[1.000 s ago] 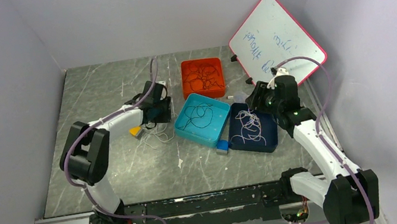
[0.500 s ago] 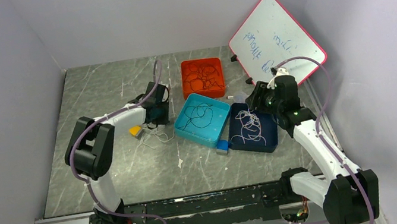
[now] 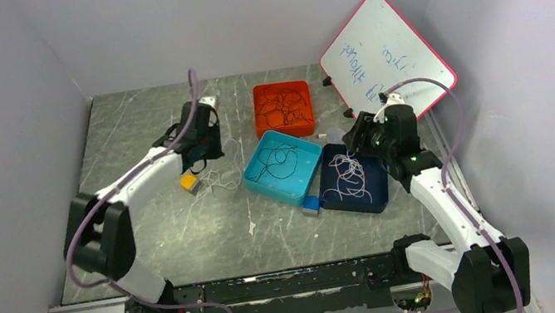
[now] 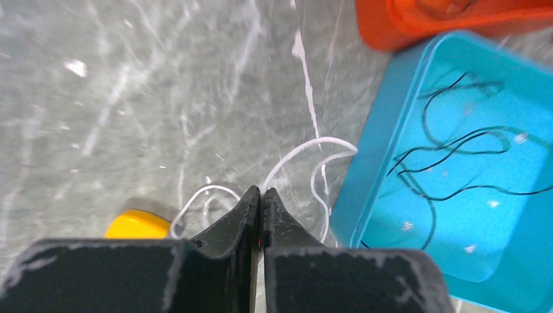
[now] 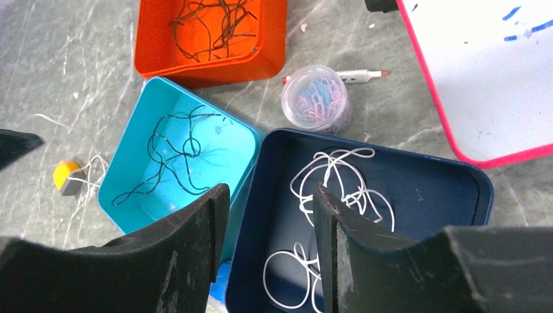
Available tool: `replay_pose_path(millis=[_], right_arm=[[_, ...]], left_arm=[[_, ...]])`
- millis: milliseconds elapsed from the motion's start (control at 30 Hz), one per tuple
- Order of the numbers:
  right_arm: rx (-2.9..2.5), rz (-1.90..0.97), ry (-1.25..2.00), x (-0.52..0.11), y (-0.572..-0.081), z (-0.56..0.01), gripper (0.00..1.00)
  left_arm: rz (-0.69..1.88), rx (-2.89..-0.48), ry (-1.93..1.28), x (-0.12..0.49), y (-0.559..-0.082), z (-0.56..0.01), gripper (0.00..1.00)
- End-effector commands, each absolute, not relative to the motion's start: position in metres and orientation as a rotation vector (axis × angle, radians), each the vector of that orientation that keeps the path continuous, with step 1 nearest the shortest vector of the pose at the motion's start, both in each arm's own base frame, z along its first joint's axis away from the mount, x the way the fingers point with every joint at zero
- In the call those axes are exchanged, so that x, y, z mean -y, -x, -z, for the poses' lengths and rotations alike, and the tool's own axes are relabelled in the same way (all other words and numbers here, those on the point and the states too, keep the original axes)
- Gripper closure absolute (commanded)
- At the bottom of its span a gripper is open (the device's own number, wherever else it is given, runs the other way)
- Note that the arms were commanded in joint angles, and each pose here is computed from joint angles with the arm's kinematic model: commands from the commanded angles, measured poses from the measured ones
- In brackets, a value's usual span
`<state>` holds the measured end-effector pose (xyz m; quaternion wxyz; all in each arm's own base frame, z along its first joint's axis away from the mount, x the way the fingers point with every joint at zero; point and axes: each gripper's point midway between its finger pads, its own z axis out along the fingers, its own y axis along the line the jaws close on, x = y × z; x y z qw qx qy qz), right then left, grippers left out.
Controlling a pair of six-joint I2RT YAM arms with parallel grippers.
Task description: Untangle the cables
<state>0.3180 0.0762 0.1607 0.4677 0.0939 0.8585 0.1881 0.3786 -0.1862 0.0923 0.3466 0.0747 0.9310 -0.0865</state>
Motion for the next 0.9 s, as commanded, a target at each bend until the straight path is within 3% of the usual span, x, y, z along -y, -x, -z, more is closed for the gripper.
replay_pose_path(millis=[0,533,867], right_arm=[[-1.997,-0.476,-0.217,-0.075,-0.327,-0.191,0.46],[-1.783,-0.677,-0.084,-0.118,-0.343,-0.249,0.41],[-1.721,-0.79,0.106,-0.207,-0.342,-0.271,0.38]], left_arm=[[0.235,-2.218,-0.115,0.172,-0.397,-0.169,0.93],[0.275,-1.849,-0.117,0.151,-0.387,-0.331,0.93],[0.315,-1.749,-0.101,0.145,-0.371,-0.384,0.93]])
